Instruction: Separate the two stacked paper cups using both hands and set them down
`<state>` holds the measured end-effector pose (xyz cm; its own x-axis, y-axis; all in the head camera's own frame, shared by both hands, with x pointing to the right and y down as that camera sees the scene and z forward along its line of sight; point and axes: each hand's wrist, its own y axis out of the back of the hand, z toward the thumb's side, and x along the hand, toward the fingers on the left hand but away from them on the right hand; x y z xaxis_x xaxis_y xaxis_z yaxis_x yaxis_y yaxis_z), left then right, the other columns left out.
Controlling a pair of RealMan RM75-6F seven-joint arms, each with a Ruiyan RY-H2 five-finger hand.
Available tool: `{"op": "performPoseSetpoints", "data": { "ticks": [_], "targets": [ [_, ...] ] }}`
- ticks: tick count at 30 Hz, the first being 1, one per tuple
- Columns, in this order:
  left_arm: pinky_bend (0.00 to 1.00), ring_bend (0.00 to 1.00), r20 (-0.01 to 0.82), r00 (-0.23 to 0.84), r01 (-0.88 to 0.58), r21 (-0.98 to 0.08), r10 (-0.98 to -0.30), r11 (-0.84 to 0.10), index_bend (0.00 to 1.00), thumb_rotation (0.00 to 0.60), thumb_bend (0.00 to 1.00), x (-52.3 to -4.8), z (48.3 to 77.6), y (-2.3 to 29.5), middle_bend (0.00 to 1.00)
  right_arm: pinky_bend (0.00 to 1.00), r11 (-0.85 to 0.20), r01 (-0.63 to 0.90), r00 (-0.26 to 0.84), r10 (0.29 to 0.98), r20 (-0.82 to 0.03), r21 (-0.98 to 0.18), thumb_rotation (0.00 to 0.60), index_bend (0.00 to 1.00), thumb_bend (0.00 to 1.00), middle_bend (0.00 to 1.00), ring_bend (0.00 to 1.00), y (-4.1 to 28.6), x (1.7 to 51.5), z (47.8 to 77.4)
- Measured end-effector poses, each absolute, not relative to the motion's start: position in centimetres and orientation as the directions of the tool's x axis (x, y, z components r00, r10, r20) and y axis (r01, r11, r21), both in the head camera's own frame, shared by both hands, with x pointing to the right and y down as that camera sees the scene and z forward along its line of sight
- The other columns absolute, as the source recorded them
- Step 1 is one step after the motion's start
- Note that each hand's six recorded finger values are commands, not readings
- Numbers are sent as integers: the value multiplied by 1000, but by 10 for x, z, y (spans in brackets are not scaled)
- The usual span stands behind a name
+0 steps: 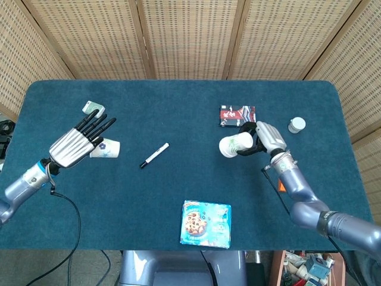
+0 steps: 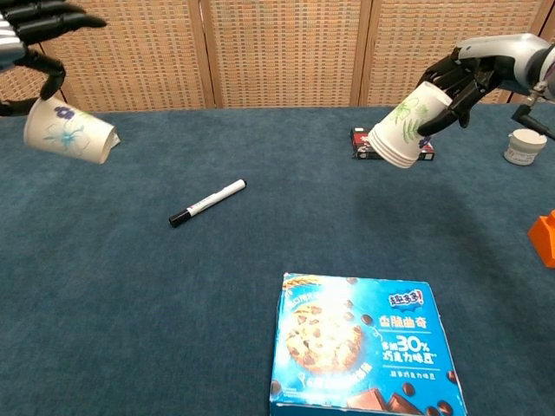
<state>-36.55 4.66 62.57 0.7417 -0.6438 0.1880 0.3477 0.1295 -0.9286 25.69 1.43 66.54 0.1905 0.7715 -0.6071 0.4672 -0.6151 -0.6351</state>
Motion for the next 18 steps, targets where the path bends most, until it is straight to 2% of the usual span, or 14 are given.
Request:
{"op": "performPoseSetpoints", "data": {
  "ticks": [5,6,7,8,9,10,11,12,14,18],
  "targets": [
    [0,0,347,687,520,-848,-638,98,687,600,520,-401,643,55,0,627,-570,302,169,821,-545,-764,600,578,474,600,496,17,262,673],
    [0,0,363,677,537,-839,-640,92,685,600,520,-405,645,57,0,617,-565,276,168,825,-539,-778,600,575,473,584,493,18,263,674],
    [0,0,380,666,552,-830,-642,82,655,600,520,-408,649,58,0,574,-561,252,168,828,-536,-788,600,527,461,535,461,20,265,675],
    [0,0,391,660,562,-823,-641,78,601,600,518,-410,651,59,0,520,-559,221,167,829,-534,-799,600,456,416,474,415,21,266,677],
    [0,0,402,655,574,-815,-640,75,456,600,497,-411,654,60,0,401,-561,197,168,827,-536,-804,600,294,291,330,299,23,268,679],
    [0,0,415,647,590,-804,-639,76,265,600,445,-412,657,62,0,263,-565,172,170,824,-541,-807,600,133,149,173,159,25,269,680],
    [0,0,423,641,601,-796,-641,76,152,600,397,-413,660,62,0,143,-575,140,172,816,-552,-806,600,30,38,57,56,28,271,682],
    [0,0,428,634,609,-790,-644,74,41,600,322,-414,662,63,0,88,-584,118,173,808,-563,-803,600,2,6,13,15,29,272,684],
    [0,0,425,620,611,-789,-659,65,0,600,248,-416,663,62,0,20,-604,69,170,791,-587,-794,600,0,0,0,0,33,276,685],
    [0,0,389,613,571,-819,-688,46,0,600,228,-415,658,60,0,0,-598,36,165,793,-586,-800,600,0,0,0,0,36,277,678]
  ]
}}
